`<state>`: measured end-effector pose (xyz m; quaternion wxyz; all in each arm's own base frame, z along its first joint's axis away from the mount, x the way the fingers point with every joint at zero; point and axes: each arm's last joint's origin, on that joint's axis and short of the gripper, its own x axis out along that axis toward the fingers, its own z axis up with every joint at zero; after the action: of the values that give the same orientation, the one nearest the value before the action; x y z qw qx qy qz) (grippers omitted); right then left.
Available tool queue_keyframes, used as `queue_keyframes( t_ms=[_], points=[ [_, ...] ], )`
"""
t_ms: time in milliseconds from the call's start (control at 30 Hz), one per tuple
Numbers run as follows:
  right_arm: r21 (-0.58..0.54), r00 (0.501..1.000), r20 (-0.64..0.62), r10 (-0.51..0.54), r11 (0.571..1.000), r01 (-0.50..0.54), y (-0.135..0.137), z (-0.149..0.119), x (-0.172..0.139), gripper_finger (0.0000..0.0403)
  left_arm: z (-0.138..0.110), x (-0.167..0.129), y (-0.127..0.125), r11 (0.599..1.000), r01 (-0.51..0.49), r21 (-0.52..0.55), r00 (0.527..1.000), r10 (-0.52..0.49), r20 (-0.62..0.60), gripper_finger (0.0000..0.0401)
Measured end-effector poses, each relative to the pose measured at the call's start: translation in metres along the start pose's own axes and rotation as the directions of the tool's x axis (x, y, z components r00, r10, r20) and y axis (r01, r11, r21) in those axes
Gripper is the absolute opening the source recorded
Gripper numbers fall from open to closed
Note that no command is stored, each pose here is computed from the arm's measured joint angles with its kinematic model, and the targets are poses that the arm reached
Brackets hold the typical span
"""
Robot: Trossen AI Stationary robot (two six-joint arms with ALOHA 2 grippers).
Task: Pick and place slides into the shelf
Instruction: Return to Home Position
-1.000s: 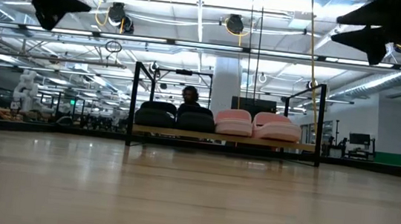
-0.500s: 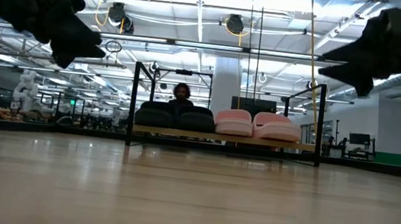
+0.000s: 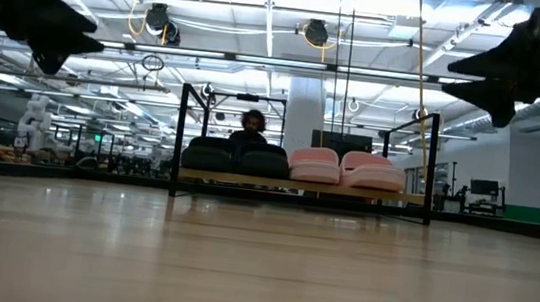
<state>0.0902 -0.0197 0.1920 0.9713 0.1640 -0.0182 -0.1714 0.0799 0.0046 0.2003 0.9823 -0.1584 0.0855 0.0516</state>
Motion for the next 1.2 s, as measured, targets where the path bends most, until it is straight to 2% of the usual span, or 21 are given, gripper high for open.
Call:
queue_keyframes(
  t_ms=[133,233,300,400,533,733,1000,1200],
  points=[
    [0.012,0.999,0.008,0.048,0.999,-0.048,0.0,-0.001,-0.002,0.0208,-0.002,-0.003,-0.001,1.0,0.001,0.028,1.0,-0.001,0.005,0.015],
    [0.035,0.996,-0.046,0.08,0.996,-0.079,-0.003,-0.017,0.001,0.0208,-0.01,0.004,0.001,1.0,-0.001,0.031,1.0,0.001,-0.002,0.015],
    [0.046,0.995,-0.029,0.094,0.995,-0.093,-0.004,-0.024,0.004,0.0208,-0.019,0.009,0.002,0.999,0.007,0.039,1.0,-0.007,-0.001,0.015],
    [0.033,0.99,0.066,0.127,0.991,-0.129,-0.002,-0.017,0.004,0.0208,-0.027,0.015,0.004,0.999,0.013,0.038,1.0,-0.014,0.024,0.015],
    [0.029,0.988,0.016,0.151,0.988,-0.151,-0.002,-0.021,0.004,0.0208,-0.027,0.015,0.003,0.998,0.021,0.058,0.999,-0.023,0.024,0.015],
    [0.016,0.987,0.03,0.16,0.987,-0.161,-0.001,-0.019,0.004,0.0208,-0.028,0.015,0.004,0.998,0.02,0.057,1.0,-0.021,0.021,0.015],
    [0.028,0.987,0.031,0.159,0.987,-0.16,-0.001,-0.019,0.004,0.0208,-0.027,0.015,0.003,0.998,0.025,-0.063,0.999,-0.024,0.03,0.015],
    [0.027,0.987,0.031,0.159,0.987,-0.16,-0.001,-0.019,0.004,0.0208,-0.027,0.015,0.003,0.997,0.022,-0.07,0.999,-0.02,0.031,0.015]
  ],
)
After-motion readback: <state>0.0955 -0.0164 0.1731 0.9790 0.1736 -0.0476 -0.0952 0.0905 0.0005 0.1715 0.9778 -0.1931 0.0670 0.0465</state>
